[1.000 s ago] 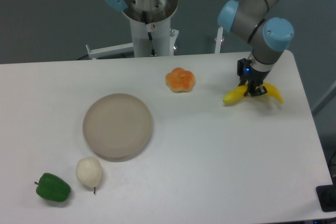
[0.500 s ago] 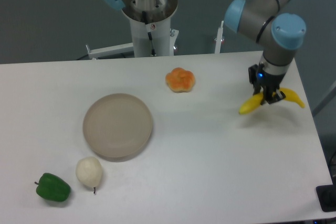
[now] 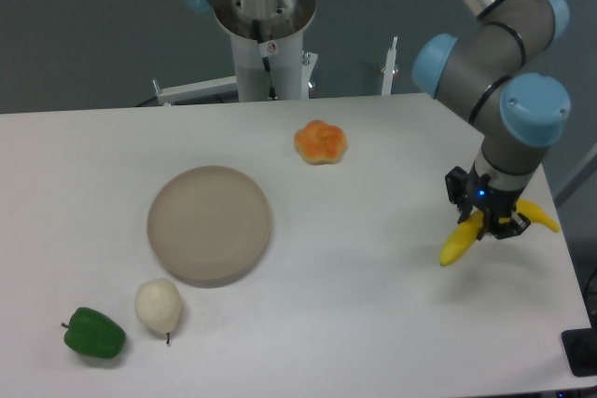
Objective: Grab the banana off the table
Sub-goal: 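Lift the grasped banana up off the table and pull it back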
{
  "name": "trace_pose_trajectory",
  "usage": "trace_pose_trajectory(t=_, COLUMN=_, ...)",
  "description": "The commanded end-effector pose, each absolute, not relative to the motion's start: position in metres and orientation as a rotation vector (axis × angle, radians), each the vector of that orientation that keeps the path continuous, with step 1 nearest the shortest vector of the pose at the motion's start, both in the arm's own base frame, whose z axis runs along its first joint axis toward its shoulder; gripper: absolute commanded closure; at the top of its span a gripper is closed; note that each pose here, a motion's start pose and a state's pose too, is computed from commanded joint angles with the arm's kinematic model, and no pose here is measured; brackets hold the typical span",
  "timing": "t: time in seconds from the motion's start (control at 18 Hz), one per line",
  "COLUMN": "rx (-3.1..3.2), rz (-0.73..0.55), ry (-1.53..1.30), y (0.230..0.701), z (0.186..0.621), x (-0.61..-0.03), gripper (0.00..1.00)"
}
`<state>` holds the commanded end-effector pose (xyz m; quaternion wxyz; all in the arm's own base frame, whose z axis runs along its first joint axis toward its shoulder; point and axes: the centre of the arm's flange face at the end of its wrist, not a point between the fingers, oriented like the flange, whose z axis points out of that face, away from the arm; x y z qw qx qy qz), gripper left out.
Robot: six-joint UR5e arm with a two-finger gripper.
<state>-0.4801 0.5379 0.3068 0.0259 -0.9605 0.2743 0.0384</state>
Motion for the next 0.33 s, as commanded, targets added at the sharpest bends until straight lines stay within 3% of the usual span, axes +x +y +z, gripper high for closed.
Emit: trace_pose_trajectory(t=0.33, rx=-2.967, rz=0.14, ry=0.861, y=0.557, z=0.304, x=-0.481, gripper=0.89)
